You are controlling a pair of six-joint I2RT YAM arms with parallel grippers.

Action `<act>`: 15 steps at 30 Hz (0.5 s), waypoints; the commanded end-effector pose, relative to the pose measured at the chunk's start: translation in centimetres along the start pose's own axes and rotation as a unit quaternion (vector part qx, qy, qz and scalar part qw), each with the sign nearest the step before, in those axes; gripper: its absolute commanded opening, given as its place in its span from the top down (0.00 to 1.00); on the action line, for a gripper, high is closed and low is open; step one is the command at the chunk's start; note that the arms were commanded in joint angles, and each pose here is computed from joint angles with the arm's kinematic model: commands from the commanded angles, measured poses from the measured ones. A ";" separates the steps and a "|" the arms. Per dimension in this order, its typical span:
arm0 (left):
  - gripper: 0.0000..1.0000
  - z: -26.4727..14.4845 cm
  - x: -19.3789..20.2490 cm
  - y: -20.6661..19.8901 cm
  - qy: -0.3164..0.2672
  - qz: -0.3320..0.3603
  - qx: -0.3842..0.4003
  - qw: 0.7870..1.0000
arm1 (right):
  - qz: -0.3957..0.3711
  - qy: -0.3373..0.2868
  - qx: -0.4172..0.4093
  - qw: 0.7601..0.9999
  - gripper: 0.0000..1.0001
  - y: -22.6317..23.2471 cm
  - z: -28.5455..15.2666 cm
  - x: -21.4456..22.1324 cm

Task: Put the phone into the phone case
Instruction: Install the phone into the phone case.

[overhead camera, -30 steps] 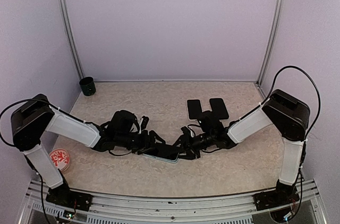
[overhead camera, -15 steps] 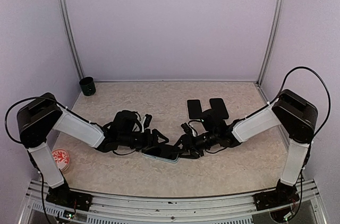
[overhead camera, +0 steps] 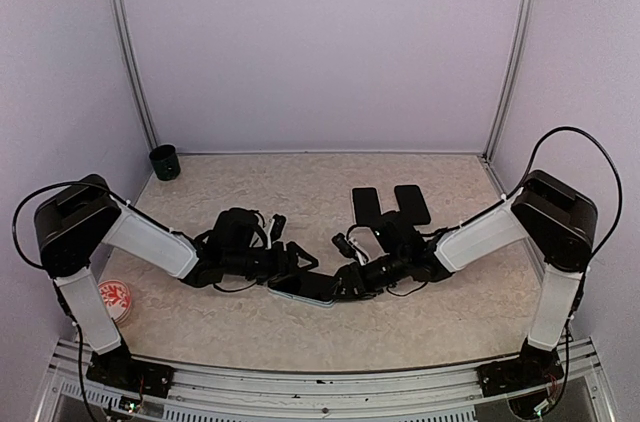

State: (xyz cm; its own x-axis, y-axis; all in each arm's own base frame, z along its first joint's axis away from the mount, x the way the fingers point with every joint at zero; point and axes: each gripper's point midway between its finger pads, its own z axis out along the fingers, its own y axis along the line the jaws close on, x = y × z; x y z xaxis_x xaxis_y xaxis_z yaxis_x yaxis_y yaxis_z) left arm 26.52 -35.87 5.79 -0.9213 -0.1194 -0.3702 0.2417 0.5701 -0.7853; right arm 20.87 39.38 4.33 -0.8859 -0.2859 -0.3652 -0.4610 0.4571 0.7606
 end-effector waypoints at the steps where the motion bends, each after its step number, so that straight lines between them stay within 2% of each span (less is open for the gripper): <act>1: 0.30 -0.1 3.8 5.6 0.055 -0.047 -0.085 0.994 | -0.101 0.013 0.023 0.995 0.44 0.2 0.7 1.5; 15: 0.30 0.2 4.0 6.4 0.057 -0.060 -0.088 0.993 | -0.252 0.040 0.088 0.963 0.43 1.1 2.8 3.7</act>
State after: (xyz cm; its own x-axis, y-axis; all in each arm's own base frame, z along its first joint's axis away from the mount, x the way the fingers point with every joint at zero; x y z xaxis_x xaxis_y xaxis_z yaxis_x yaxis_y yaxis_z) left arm 27.24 -35.93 6.00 -0.9171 -0.1494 -0.3697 0.2326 0.5524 -0.8005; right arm 19.55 40.02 3.62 -0.6564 -0.4613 -0.5970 -0.7537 0.4367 0.4912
